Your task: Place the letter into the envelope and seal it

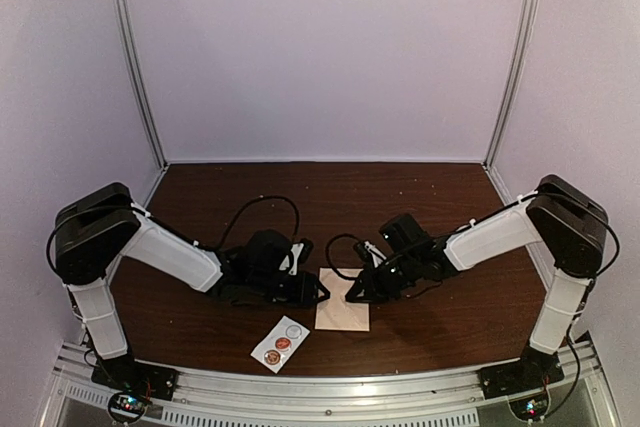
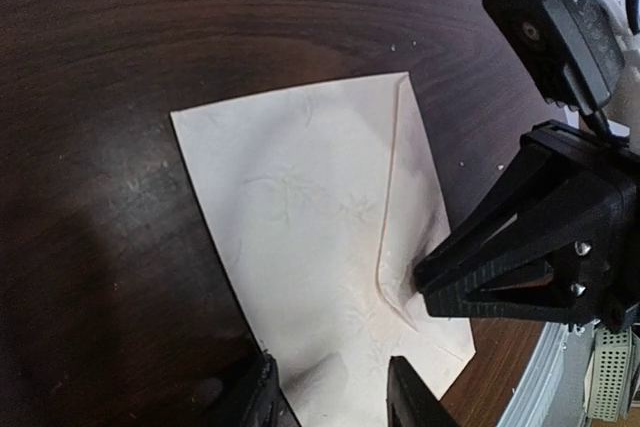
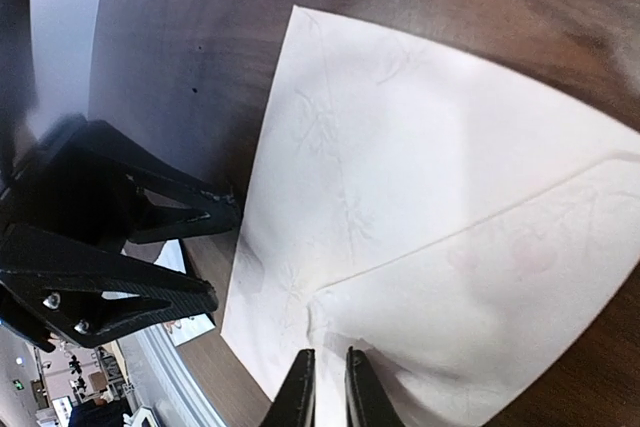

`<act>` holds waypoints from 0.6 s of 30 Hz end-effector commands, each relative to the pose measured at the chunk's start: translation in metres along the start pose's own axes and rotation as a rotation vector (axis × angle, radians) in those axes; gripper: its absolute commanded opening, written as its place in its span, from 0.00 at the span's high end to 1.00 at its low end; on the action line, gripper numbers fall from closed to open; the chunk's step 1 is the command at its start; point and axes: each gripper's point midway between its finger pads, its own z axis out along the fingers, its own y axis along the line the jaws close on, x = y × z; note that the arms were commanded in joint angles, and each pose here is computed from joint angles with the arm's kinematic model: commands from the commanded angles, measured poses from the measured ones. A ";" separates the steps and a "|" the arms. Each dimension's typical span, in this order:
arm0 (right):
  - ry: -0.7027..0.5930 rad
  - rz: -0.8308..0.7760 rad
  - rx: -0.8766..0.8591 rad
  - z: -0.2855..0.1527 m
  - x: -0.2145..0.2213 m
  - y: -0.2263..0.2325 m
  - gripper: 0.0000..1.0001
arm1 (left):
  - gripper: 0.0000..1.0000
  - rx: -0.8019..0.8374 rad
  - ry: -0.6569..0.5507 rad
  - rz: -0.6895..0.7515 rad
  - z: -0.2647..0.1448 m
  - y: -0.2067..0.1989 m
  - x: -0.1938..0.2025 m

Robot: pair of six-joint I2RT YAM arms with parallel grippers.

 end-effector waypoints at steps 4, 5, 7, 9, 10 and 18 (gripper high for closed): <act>-0.003 0.010 -0.022 0.015 -0.003 0.004 0.89 | 0.62 -0.005 0.018 -0.016 0.004 0.006 0.005; 0.001 0.018 -0.008 0.016 -0.001 -0.001 0.89 | 0.62 -0.004 0.018 -0.015 0.004 0.005 0.005; 0.007 0.033 0.021 0.018 0.004 -0.010 0.89 | 0.62 -0.006 0.012 -0.015 0.003 0.005 0.004; 0.005 0.050 0.049 0.018 0.007 -0.019 0.90 | 0.62 -0.005 -0.004 -0.017 -0.001 0.005 0.001; 0.003 0.055 0.058 0.017 0.008 -0.022 0.90 | 0.62 -0.010 -0.014 -0.017 -0.003 0.005 0.000; -0.054 0.048 0.112 0.000 -0.008 -0.029 0.88 | 0.58 -0.059 -0.093 0.030 -0.036 -0.001 -0.017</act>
